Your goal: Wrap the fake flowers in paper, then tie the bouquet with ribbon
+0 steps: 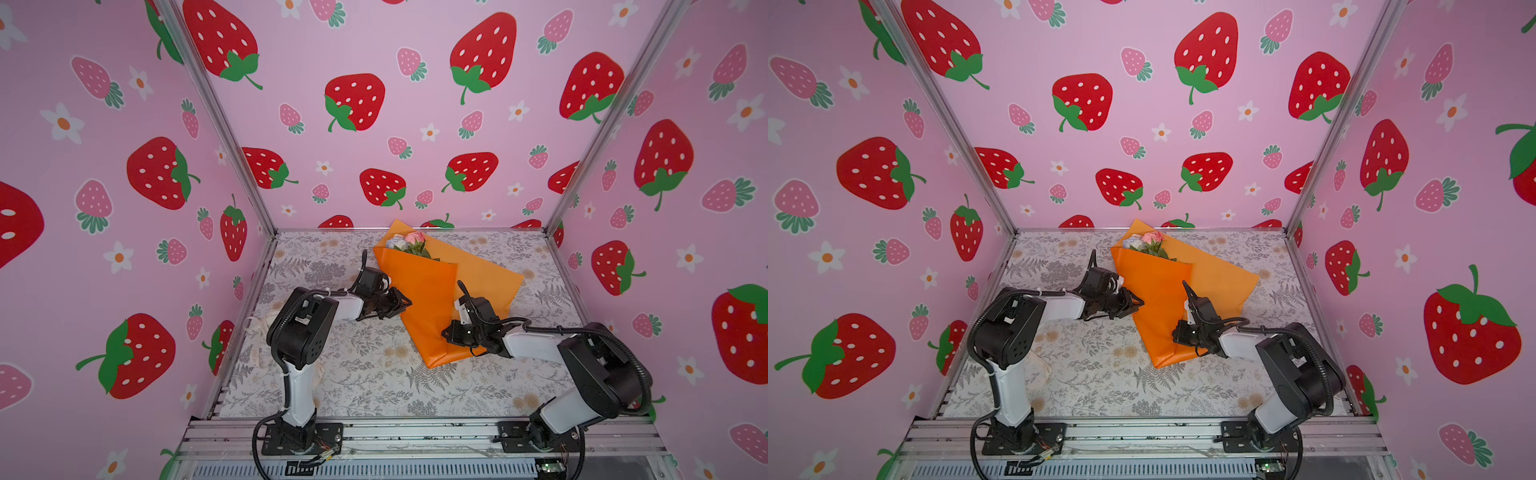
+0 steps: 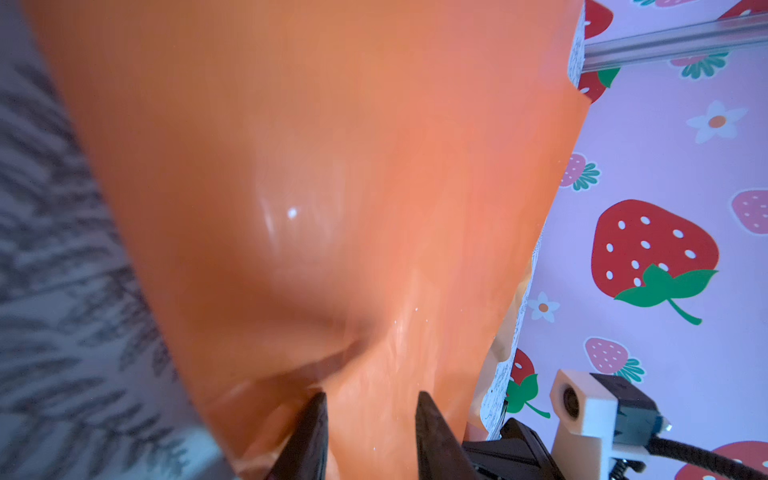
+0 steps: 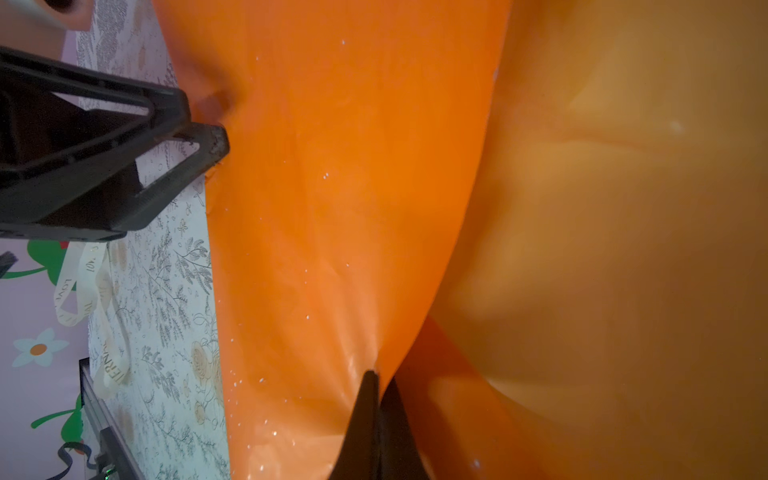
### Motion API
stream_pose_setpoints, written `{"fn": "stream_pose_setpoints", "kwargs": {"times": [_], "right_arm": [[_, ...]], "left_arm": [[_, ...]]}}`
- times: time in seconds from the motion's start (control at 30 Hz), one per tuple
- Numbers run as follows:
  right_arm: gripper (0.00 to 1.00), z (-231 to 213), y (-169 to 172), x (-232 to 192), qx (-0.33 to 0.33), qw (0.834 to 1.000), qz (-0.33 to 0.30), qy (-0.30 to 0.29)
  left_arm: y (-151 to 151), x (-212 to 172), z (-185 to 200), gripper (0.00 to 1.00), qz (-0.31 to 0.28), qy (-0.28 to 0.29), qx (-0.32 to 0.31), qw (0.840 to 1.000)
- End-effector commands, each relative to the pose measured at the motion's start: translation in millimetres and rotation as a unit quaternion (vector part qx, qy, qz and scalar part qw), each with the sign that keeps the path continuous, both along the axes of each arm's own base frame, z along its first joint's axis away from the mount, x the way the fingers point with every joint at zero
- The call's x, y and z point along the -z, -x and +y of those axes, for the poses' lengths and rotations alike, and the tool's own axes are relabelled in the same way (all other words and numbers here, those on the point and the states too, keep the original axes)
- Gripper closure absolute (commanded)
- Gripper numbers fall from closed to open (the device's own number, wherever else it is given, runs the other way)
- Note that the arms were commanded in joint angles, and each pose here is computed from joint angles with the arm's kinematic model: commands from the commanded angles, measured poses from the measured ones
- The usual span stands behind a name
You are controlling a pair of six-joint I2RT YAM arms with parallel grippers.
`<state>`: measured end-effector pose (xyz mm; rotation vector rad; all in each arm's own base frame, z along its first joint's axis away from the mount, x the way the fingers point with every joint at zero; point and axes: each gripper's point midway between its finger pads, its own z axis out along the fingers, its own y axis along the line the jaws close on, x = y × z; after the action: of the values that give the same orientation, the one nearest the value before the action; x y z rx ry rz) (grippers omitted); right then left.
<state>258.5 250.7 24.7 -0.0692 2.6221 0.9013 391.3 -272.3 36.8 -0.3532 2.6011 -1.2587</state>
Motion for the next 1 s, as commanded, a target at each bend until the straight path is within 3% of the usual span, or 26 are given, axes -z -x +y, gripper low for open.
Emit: {"fn": "stream_pose_setpoints", "kwargs": {"times": [0.0,0.43,0.7,0.87,0.97], "right_arm": [[1.0,-11,6,10,-0.001,1.0,0.014,0.025],[1.0,-17,9,21,-0.023,0.999,0.023,0.031],[1.0,-19,9,26,-0.017,0.999,0.034,0.032],[1.0,-20,8,26,-0.014,0.999,0.035,0.03],[1.0,-21,7,25,-0.012,0.999,0.036,0.03]], "left_arm": [[-25,-3,12,0.62,-0.013,0.007,-0.018,1.0],[-101,8,62,0.62,-0.002,0.036,-0.086,0.996],[-112,-32,64,0.61,-0.042,0.077,-0.088,0.992],[-110,-66,55,0.8,-0.083,0.088,-0.068,0.99],[-114,-67,47,0.95,-0.086,0.082,-0.047,0.992]]}}
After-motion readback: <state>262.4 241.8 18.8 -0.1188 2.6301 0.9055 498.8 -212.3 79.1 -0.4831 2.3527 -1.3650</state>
